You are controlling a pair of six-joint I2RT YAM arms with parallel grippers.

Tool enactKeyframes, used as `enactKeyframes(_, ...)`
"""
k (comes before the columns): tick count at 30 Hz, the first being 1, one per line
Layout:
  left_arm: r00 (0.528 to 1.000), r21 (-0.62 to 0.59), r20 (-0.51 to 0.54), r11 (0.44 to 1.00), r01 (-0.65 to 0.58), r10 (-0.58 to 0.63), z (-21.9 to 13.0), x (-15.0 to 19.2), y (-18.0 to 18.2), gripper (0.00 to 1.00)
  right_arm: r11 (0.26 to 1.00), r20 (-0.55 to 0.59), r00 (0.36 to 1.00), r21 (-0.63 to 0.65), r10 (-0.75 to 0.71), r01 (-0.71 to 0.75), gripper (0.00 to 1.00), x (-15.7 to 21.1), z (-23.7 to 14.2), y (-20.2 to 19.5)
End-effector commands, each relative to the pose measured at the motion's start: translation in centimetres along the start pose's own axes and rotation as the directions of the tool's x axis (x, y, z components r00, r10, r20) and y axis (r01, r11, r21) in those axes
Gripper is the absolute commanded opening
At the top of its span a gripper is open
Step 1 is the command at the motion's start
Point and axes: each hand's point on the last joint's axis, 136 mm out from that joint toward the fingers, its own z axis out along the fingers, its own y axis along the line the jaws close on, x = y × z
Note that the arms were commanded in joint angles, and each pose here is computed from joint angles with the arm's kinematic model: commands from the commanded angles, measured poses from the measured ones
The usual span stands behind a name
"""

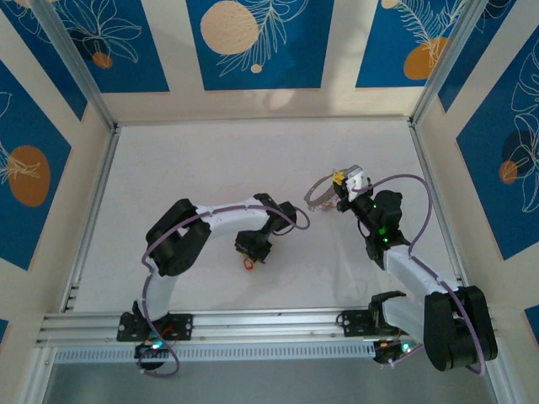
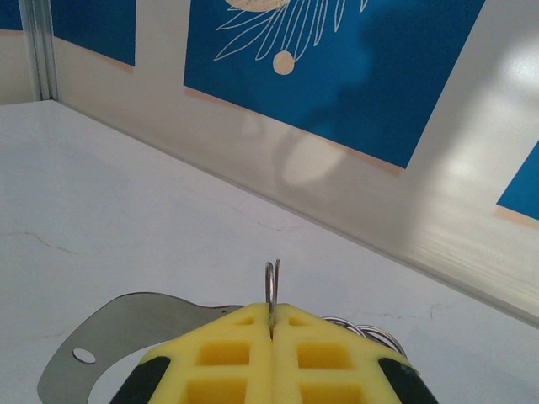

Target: Put the keys on the keyring

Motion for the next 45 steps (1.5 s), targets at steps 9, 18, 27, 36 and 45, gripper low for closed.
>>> enactKeyframes(9,0.996,0.113,-0.045,0.991,0.077,-0.072,0.1,0.7,0.4,0.26,1.000,0.039,0.999,0.016,-0.025,0.024,0.00,-1.1,-0.2,-0.2)
enactKeyframes(18,0.990,0.319,-0.051,0.937,0.140,-0.131,-0.4,0.5,-0.6,0.24,0.999,0.044,0.999,0.015,-0.029,0.028,0.00,-1.3,-0.3,-0.2)
enactKeyframes(27,0.970,0.469,-0.036,0.853,0.230,-0.242,-1.6,0.2,0.4,0.24,0.999,0.044,0.998,0.015,-0.032,0.032,0.00,-1.4,-0.3,-0.2)
enactKeyframes(36,0.976,0.534,-0.040,0.821,0.202,-0.214,-1.0,0.2,-0.8,0.25,0.999,0.043,0.998,0.016,-0.035,0.035,0.00,-1.3,-0.4,-0.2)
enactKeyframes(45,0.972,0.516,-0.086,0.825,0.231,-0.219,0.4,1.1,-0.8,0.25,0.999,0.041,0.998,0.021,-0.038,0.037,0.00,-1.3,-0.5,-0.3)
